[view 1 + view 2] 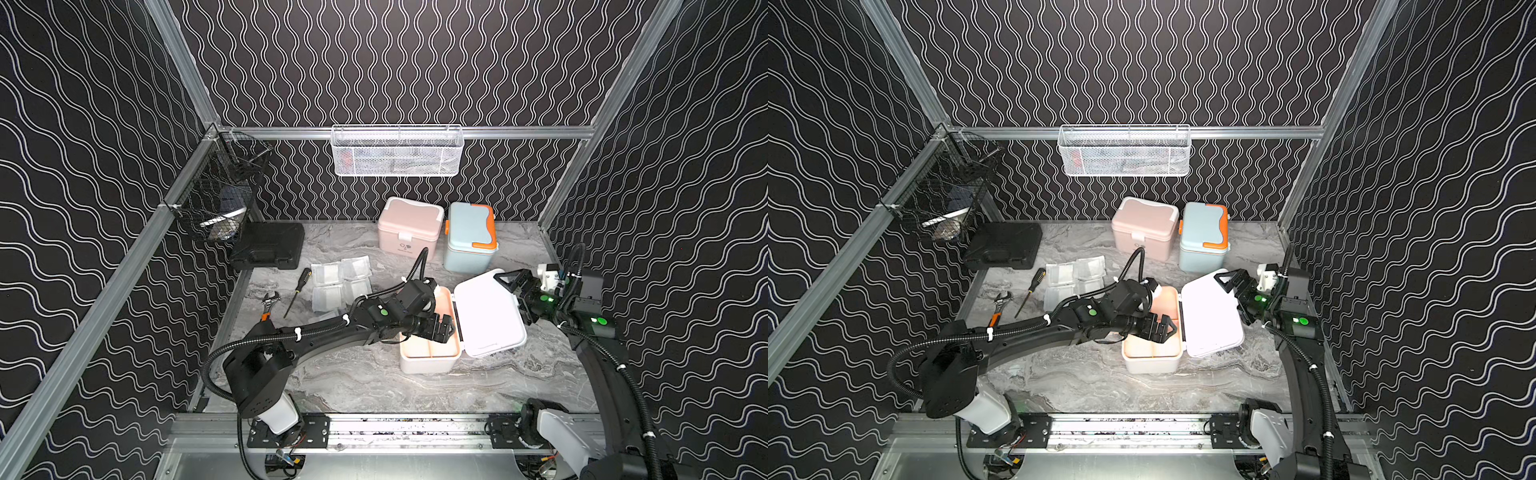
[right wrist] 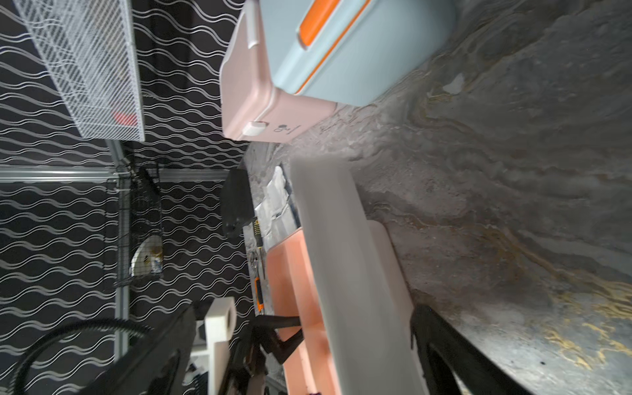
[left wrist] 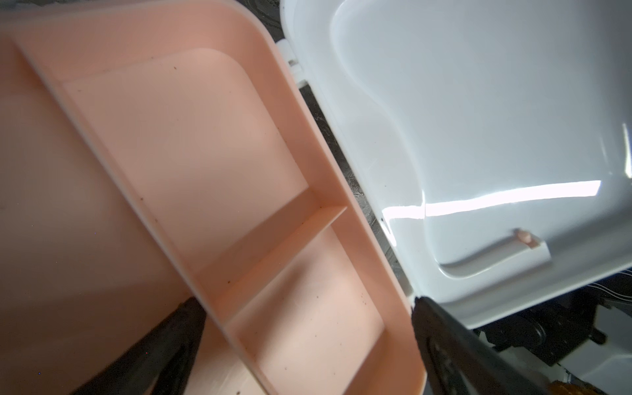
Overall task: Open first aid kits and take out gauze
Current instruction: Close the lid of the first aid kit, then fasten the fastener of the first aid kit.
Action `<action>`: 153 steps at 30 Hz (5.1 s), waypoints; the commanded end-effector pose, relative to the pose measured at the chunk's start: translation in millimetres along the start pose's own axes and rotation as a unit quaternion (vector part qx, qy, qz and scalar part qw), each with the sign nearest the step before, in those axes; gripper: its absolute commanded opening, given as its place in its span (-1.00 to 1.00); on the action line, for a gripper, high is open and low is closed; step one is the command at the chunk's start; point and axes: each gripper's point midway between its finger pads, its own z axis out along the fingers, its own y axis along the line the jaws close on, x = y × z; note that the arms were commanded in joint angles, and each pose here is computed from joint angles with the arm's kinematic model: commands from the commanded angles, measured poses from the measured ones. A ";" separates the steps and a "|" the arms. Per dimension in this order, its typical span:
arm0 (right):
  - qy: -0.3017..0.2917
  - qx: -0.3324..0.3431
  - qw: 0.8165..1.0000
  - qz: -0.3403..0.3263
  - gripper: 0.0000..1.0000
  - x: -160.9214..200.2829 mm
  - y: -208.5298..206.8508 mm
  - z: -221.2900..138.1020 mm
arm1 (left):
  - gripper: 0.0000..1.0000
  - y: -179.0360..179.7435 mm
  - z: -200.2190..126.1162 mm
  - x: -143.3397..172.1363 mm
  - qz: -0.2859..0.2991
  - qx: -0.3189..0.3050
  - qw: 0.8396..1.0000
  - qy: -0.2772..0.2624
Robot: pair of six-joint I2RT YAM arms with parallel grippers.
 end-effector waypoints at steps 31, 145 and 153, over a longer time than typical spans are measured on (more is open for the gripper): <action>0.171 -0.061 0.974 -0.137 1.00 99.1 113.5 25.1 | 0.98 25.8 -120.5 5.1 -0.036 -0.036 0.995 -0.086; 0.300 0.218 0.852 -0.370 -0.62 210.5 11.1 95.1 | 0.98 44.1 -122.7 16.4 -0.211 0.336 0.893 -0.210; 0.296 0.220 0.851 -0.374 -0.61 208.0 14.5 95.5 | 0.98 71.2 -96.7 34.3 -0.246 0.258 0.917 -0.176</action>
